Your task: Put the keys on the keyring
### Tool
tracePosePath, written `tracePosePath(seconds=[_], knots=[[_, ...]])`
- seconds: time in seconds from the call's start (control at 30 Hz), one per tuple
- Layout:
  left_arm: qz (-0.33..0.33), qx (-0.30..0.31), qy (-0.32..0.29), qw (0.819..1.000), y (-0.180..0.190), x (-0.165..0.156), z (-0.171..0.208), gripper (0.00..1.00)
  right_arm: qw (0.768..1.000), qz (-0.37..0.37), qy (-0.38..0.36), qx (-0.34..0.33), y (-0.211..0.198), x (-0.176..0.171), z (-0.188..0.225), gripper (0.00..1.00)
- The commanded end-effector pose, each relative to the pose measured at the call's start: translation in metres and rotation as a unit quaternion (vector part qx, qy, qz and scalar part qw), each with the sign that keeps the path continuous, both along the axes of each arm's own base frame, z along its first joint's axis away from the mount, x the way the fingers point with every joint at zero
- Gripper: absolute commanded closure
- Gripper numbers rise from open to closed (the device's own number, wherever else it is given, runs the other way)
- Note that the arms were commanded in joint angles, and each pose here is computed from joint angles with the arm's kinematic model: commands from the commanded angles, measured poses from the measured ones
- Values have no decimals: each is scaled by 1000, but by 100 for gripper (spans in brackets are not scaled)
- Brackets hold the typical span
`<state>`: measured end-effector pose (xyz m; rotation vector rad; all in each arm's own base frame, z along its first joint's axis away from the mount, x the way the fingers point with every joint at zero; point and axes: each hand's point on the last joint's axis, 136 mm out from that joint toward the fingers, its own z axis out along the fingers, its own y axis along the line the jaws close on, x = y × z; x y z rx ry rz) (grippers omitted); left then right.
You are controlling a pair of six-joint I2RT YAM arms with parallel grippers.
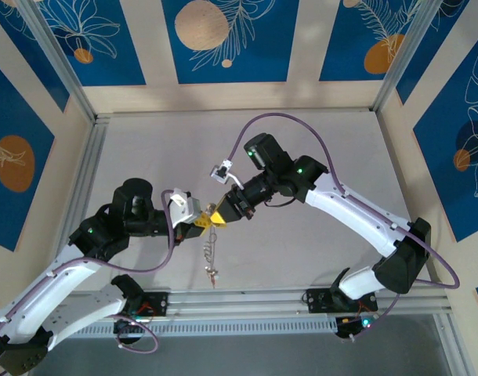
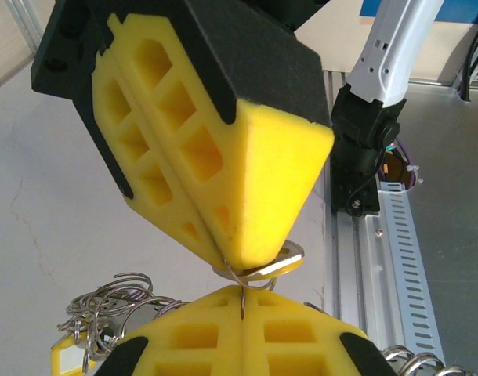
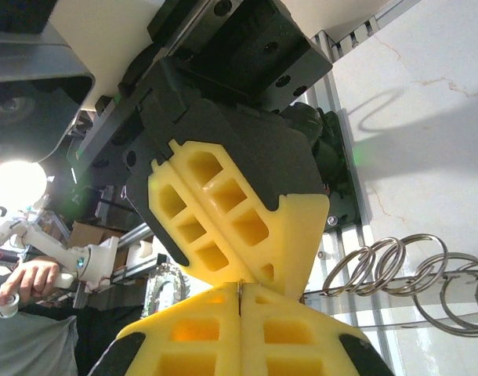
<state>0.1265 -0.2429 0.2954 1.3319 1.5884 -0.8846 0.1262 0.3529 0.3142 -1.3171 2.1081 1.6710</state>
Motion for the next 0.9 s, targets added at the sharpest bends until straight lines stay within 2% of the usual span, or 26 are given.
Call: tracePosePath(seconds=[0.0,0.6,0.87], knots=[[-4,-15,-34,999,-1,0,17,100,1000,6,-10,14,-3,-6,13,100],[20,-17,-50,998,3,7,21,100,1000,-15,-17,3,-6,-1,4,100],[18,-19,-49,998,2,6,20,100,998,-54,-38,-12,-4,12,-3,100]])
